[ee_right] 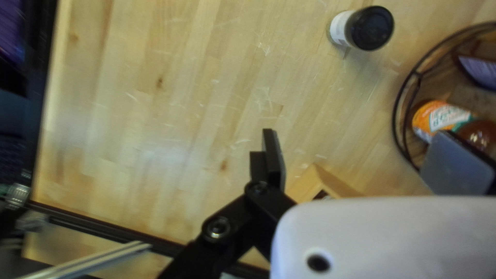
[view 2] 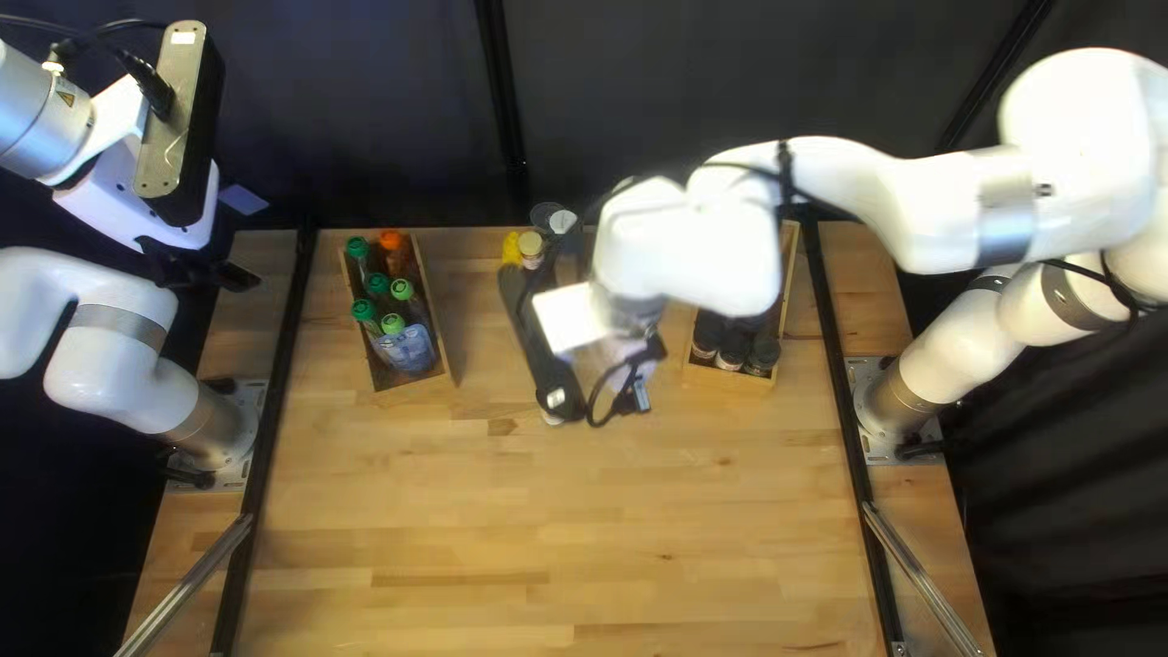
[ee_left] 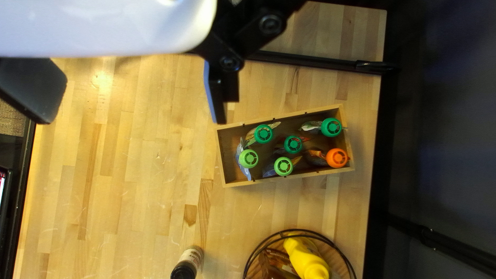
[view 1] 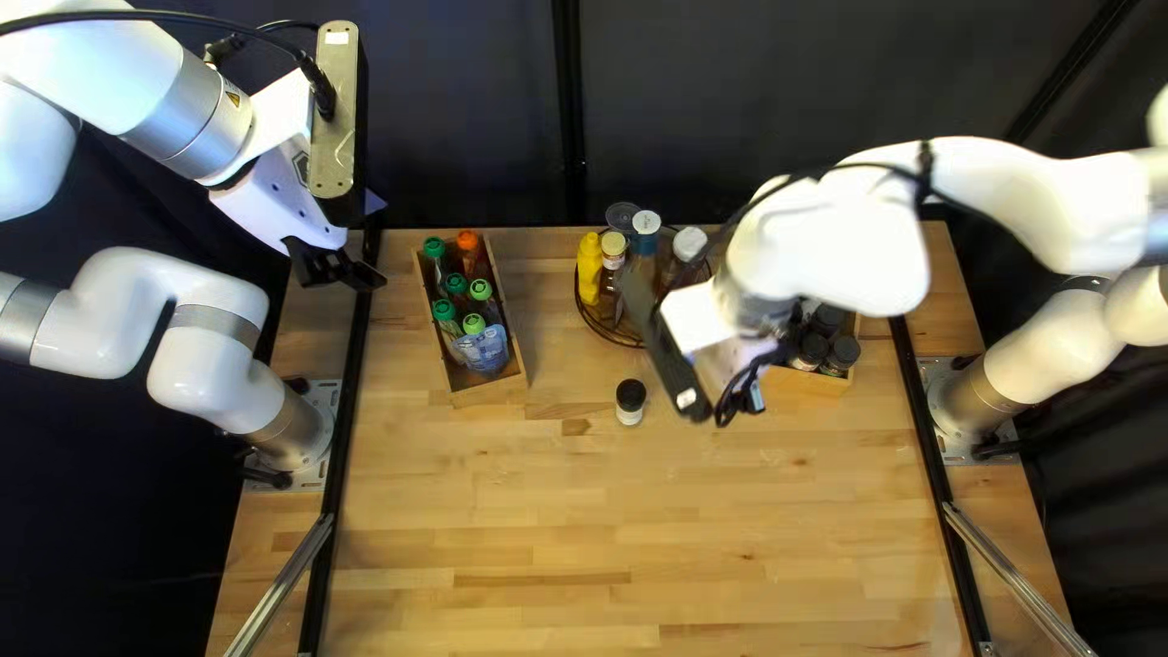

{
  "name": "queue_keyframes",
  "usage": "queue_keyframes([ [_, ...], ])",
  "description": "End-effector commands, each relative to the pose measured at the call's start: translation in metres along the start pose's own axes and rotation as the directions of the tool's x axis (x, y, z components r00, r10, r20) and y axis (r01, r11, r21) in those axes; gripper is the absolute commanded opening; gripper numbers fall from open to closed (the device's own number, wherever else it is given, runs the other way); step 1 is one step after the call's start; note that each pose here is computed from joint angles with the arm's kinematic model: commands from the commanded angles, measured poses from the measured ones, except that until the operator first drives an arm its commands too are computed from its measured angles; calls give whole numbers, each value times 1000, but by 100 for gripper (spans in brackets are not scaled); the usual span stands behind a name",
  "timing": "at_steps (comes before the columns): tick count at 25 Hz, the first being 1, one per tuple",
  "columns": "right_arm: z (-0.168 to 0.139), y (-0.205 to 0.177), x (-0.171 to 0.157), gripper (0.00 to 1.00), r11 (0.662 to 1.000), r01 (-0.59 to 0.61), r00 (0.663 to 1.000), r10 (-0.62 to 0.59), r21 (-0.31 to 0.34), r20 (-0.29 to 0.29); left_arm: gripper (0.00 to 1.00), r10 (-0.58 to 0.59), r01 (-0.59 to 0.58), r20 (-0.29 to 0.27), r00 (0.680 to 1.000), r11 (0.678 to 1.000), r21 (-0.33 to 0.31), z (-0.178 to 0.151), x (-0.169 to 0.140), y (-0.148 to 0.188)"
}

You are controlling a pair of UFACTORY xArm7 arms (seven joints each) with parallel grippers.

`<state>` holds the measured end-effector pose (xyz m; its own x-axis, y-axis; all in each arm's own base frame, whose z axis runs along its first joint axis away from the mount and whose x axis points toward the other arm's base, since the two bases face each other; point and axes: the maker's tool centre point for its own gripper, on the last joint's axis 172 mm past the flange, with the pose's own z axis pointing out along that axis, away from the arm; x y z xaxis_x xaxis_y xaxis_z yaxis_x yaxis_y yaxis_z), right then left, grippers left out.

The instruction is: Separate condiments, baby food and spices and place it in 3 different racks/containers

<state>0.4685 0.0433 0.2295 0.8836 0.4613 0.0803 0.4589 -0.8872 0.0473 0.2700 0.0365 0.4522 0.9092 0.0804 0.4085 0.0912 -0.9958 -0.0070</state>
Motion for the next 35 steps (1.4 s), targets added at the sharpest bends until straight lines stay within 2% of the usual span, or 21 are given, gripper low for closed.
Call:
queue_keyframes([
  [1,30,11,-5,100,996,56,998,-54,-66,33,100,0,0,0,1000,1000,0,0,0,0],
  [4,47,23,-5,100,993,77,996,-72,-87,58,100,0,0,0,1000,1000,0,0,0,0],
  [12,90,50,11,100,988,140,988,-135,-58,80,100,0,0,0,1000,1000,0,0,0,0],
  [21,129,65,28,100,981,166,983,-157,-97,99,100,0,0,0,1000,1000,0,0,0,0],
  [33,145,66,37,98,981,171,985,-168,-97,39,100,0,0,0,1000,1000,0,0,0,0],
  [34,145,66,38,92,981,172,985,-169,-95,34,100,0,0,0,1000,1000,0,0,0,0],
  [35,145,67,39,73,981,171,985,-169,-93,30,100,0,0,0,1000,1000,0,0,0,0],
])
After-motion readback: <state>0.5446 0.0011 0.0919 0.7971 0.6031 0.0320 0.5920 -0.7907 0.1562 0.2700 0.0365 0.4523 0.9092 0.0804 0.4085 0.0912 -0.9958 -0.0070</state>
